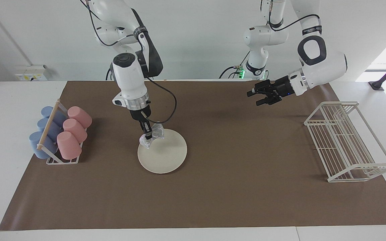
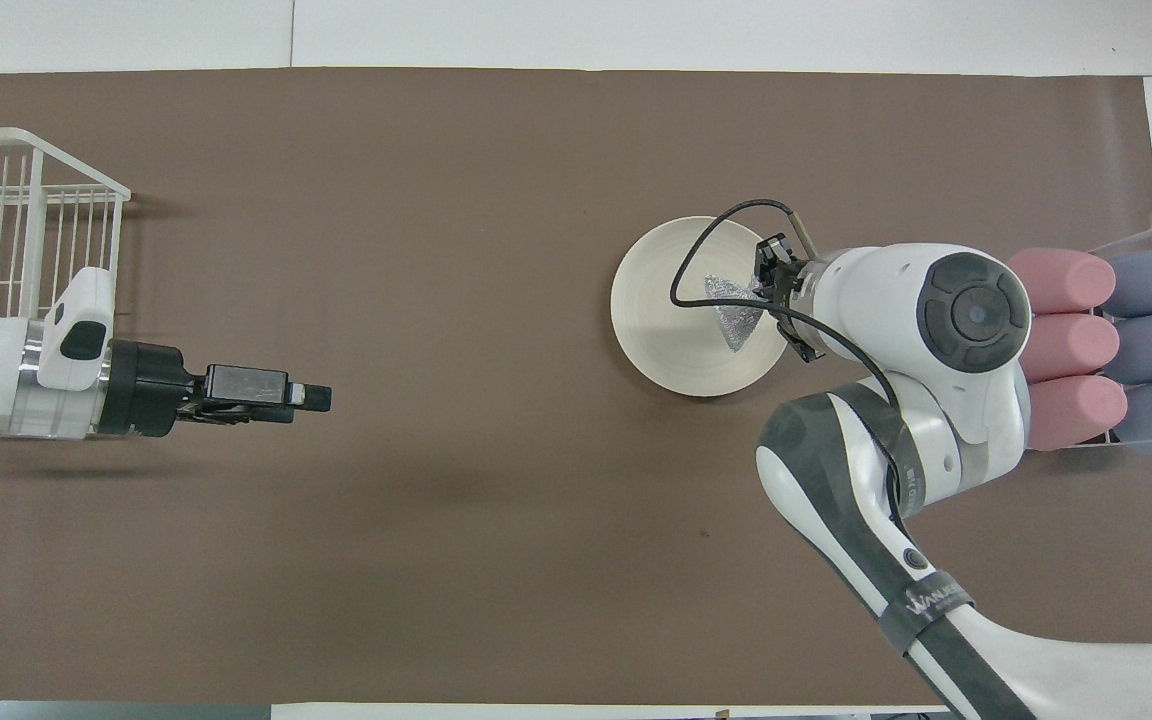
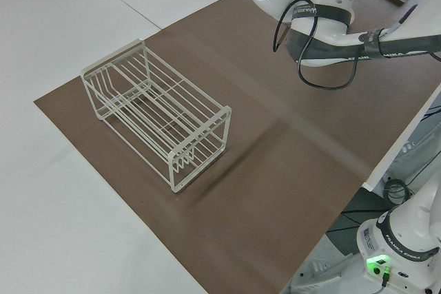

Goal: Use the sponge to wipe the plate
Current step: 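Rub the scrubber around the plate surface with the right gripper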

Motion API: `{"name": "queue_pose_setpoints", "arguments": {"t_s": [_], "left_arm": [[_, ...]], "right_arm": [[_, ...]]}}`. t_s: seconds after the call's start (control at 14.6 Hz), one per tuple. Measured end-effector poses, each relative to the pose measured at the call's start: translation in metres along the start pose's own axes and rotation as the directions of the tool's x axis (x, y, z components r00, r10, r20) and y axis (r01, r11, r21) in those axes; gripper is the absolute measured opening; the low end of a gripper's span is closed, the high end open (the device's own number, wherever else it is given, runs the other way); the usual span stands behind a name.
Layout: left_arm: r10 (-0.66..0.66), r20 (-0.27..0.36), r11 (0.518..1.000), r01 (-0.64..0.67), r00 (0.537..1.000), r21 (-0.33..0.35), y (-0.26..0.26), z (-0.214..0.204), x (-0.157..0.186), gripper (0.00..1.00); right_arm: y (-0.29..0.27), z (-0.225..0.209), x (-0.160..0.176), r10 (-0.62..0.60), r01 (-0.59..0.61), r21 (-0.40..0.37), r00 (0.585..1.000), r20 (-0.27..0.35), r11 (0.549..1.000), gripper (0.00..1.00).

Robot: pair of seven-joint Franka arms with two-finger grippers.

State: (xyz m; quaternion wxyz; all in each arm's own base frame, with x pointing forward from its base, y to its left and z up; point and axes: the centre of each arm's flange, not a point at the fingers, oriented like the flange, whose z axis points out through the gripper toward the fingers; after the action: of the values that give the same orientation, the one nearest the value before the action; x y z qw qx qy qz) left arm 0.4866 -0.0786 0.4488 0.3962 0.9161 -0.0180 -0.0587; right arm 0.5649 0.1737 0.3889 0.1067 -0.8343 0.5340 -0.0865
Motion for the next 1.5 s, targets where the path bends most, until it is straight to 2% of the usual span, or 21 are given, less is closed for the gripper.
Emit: {"name": "queue_pose_setpoints", "arguments": {"t_s": [0.21,0.41,0.68,1.03,1.16,1.37,1.5], "left_arm": [[0.025,-0.006,0.990,-0.023,1.000,0.138,-0.016,-0.028,0.003,1.00],[0.050,-0.013,0.961,-0.045,0.999,0.273,-0.027,-0.053,0.005,1.00],[0.060,-0.040,0.911,-0.038,0.997,0.410,-0.038,-0.074,0.009,1.00],[0.001,-0.082,0.884,0.037,0.997,0.466,-0.042,-0.079,0.011,1.00],[-0.002,-0.089,0.881,0.044,0.996,0.471,-0.042,-0.080,0.011,1.00],[0.013,-0.102,0.879,0.037,0.995,0.475,-0.036,-0.083,0.014,1.00],[0.023,-0.108,0.878,0.032,0.994,0.477,-0.030,-0.086,0.016,1.00]], "right_arm": [[0.022,0.044,0.000,-0.010,0.010,-0.001,1.000,0.005,1.000,0.09],[0.028,0.082,-0.004,-0.012,0.012,0.014,1.000,0.015,1.000,0.09],[0.024,0.095,-0.012,-0.015,0.014,0.069,1.000,0.017,0.998,0.09],[0.017,0.096,-0.060,0.036,-0.040,0.096,0.998,0.049,0.995,0.09],[0.016,0.096,-0.064,0.041,-0.046,0.095,0.998,0.053,0.994,0.09],[0.017,0.096,-0.046,0.051,-0.055,0.096,0.998,0.042,0.994,0.09],[0.021,0.098,-0.003,0.053,-0.054,0.094,0.998,0.016,0.994,0.09]]}}
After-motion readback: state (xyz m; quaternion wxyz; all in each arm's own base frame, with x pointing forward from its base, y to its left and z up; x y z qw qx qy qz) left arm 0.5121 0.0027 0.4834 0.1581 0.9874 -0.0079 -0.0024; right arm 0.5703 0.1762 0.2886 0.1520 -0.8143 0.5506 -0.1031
